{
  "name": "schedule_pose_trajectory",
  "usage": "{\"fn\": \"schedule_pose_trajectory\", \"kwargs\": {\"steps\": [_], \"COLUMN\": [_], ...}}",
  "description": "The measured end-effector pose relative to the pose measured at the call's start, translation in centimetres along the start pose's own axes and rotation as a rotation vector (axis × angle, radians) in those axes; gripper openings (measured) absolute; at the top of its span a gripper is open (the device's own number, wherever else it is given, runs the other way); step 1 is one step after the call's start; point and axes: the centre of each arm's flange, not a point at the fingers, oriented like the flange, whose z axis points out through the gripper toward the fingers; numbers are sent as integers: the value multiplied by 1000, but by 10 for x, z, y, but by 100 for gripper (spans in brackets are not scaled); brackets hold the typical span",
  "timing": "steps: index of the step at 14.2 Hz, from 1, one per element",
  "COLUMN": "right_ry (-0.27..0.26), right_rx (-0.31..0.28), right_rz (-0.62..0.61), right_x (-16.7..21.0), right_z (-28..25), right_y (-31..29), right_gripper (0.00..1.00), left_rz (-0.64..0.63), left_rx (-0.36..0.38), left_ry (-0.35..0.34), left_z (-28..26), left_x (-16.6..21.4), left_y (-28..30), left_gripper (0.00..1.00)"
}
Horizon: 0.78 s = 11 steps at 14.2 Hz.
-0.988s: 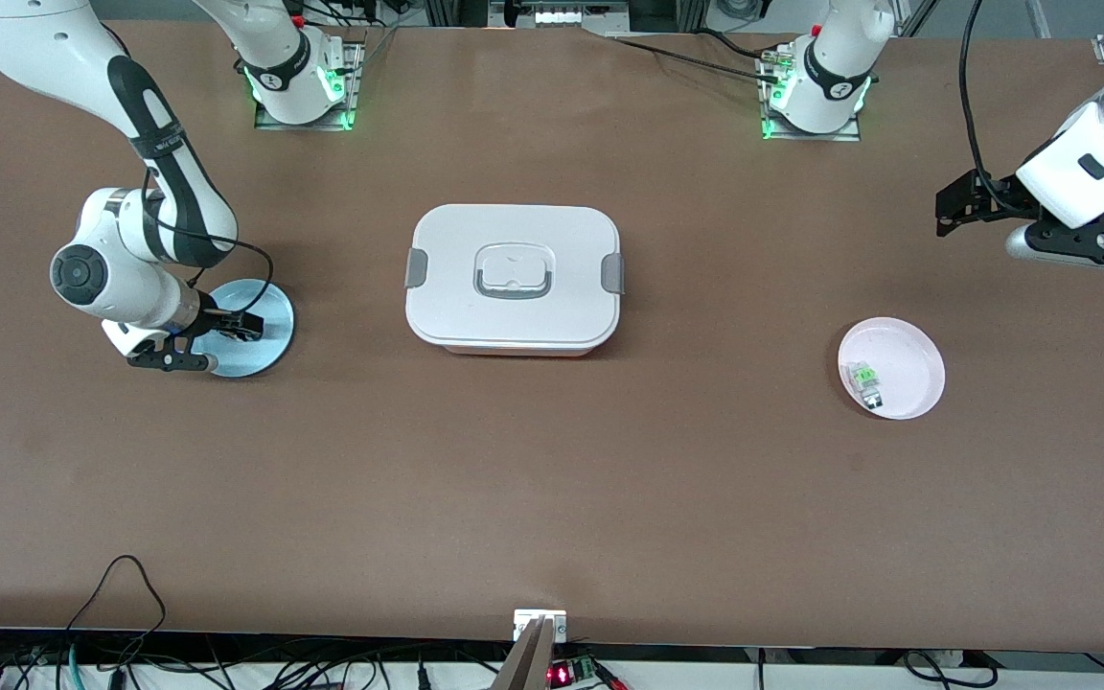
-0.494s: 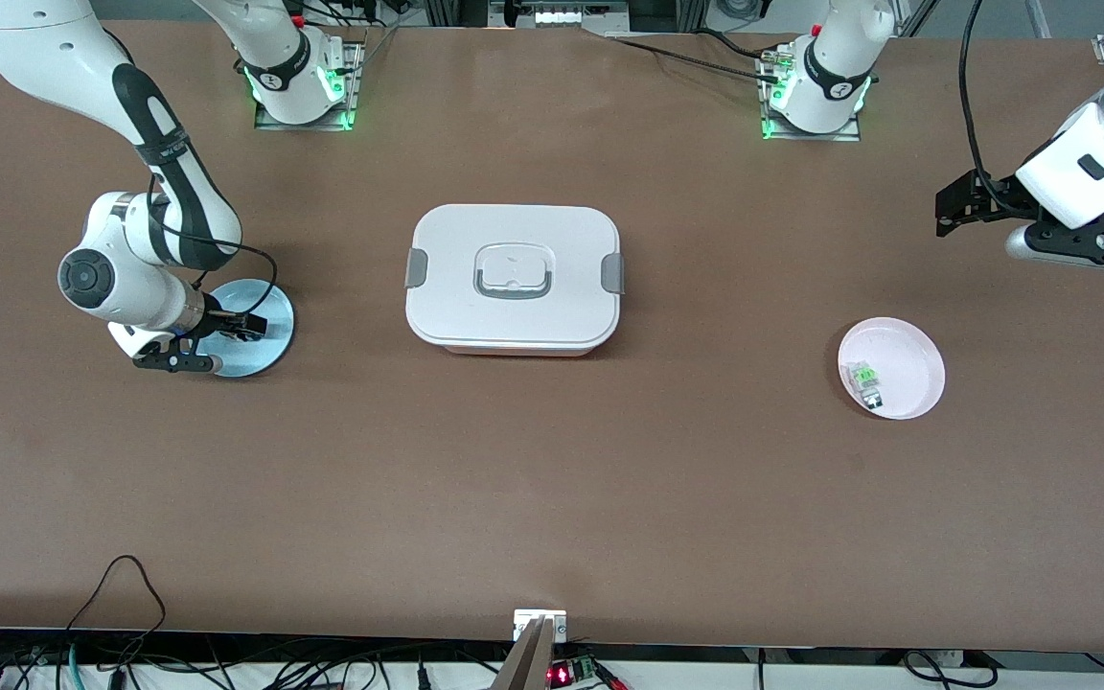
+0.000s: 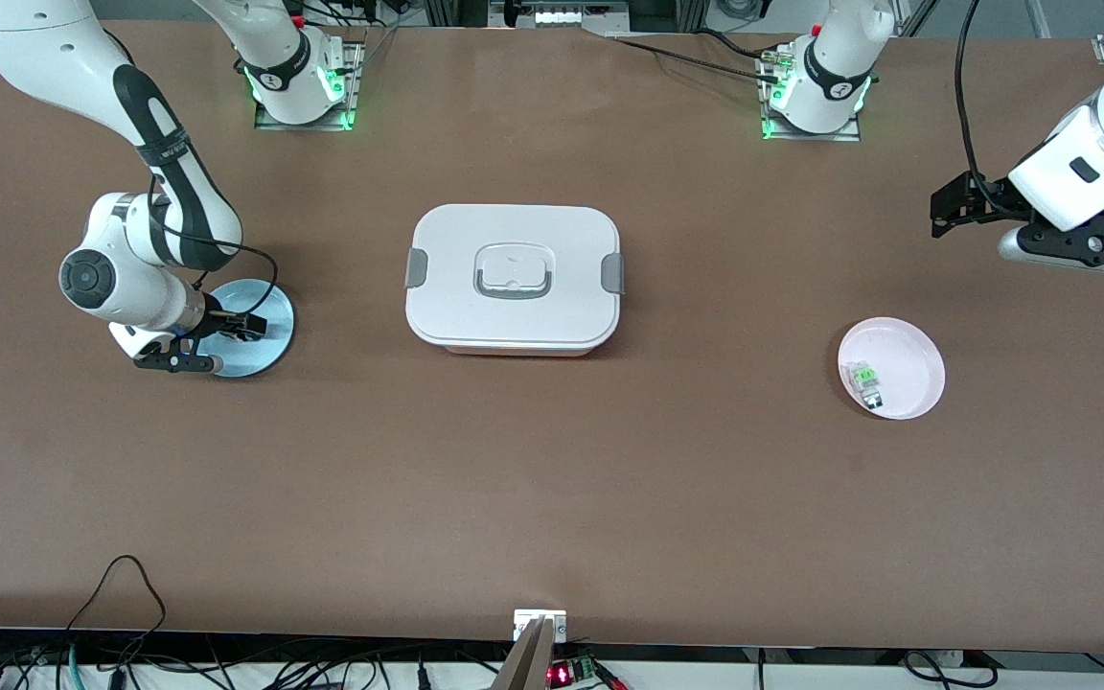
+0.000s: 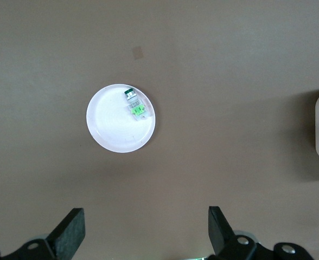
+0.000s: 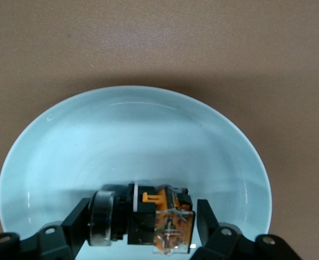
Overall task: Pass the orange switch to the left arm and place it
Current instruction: 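Lower the right gripper and close it on the orange switch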
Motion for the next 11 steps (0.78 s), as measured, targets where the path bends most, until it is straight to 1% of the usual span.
{"fn": "schedule_pose_trajectory", "kwargs": {"steps": [2, 3, 4, 5, 6, 11], "right_ry": [-1, -2, -4, -4, -4, 4], "right_rx": [0, 0, 0, 0, 0, 0], "right_rz": [0, -1, -5, -12, -19, -54], "right_x": [0, 0, 0, 0, 0, 2], "right_z": [0, 1, 2, 2, 2, -1], "right_y": [0, 0, 0, 0, 0, 0], "right_gripper": [81, 81, 78, 78, 73, 73], "left_rz": [0, 0, 0, 0, 0, 0], "left_rx": [0, 0, 1, 1, 0, 0], "left_ry": [7, 9, 10, 10, 10, 8], "left_z": [-3, -4, -5, -5, -5, -3], "left_x": [0, 0, 0, 0, 0, 1], "left_y": [0, 0, 0, 0, 0, 0], "left_gripper": [100, 100, 100, 100, 100, 100]}}
